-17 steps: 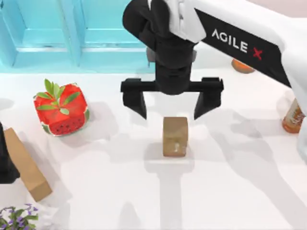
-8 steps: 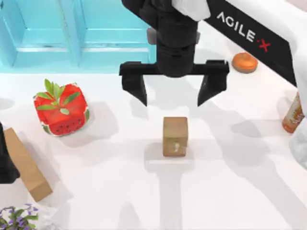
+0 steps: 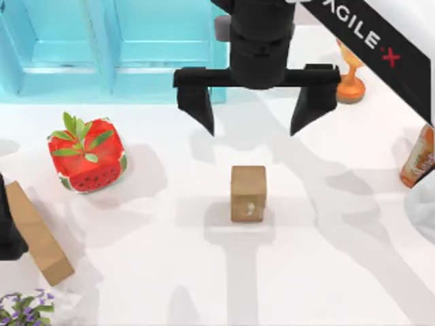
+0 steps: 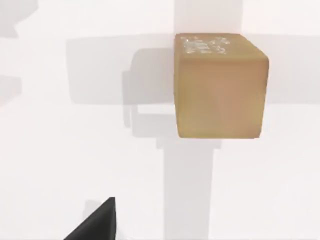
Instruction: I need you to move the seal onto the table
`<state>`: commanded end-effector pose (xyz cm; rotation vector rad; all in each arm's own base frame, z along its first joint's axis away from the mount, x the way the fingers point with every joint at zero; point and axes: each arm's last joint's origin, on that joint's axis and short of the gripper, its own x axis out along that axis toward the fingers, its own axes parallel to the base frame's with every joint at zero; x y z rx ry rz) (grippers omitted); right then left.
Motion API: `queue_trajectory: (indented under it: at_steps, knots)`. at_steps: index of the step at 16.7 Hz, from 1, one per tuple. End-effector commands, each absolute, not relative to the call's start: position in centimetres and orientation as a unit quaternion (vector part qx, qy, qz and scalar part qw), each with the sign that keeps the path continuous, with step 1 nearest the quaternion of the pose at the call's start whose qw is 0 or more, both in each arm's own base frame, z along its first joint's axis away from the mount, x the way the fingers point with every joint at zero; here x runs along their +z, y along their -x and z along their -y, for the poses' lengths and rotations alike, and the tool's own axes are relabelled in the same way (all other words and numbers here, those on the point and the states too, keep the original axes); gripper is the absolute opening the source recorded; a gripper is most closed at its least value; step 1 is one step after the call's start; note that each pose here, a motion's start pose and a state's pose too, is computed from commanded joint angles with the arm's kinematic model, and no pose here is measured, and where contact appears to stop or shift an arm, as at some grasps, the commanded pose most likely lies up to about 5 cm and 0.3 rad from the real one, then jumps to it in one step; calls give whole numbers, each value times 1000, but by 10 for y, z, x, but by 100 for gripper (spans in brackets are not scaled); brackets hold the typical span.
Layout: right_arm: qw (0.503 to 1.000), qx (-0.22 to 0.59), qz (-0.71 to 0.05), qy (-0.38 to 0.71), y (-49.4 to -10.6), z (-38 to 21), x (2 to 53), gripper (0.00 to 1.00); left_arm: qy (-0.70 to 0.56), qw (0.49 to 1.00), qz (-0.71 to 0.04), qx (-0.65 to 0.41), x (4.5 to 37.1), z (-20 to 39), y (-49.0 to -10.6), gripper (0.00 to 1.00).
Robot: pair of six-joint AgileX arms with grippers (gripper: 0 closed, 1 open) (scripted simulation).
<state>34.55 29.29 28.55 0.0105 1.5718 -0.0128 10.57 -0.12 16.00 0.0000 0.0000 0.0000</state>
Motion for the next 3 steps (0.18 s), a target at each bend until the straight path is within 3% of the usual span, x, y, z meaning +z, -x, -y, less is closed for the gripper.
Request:
queue_trajectory:
  at_steps: [3]
  knots:
    - [708, -5, -706, -5, -345, -292, 288, 100, 0, 1000, 0, 0, 160, 1, -106, 100]
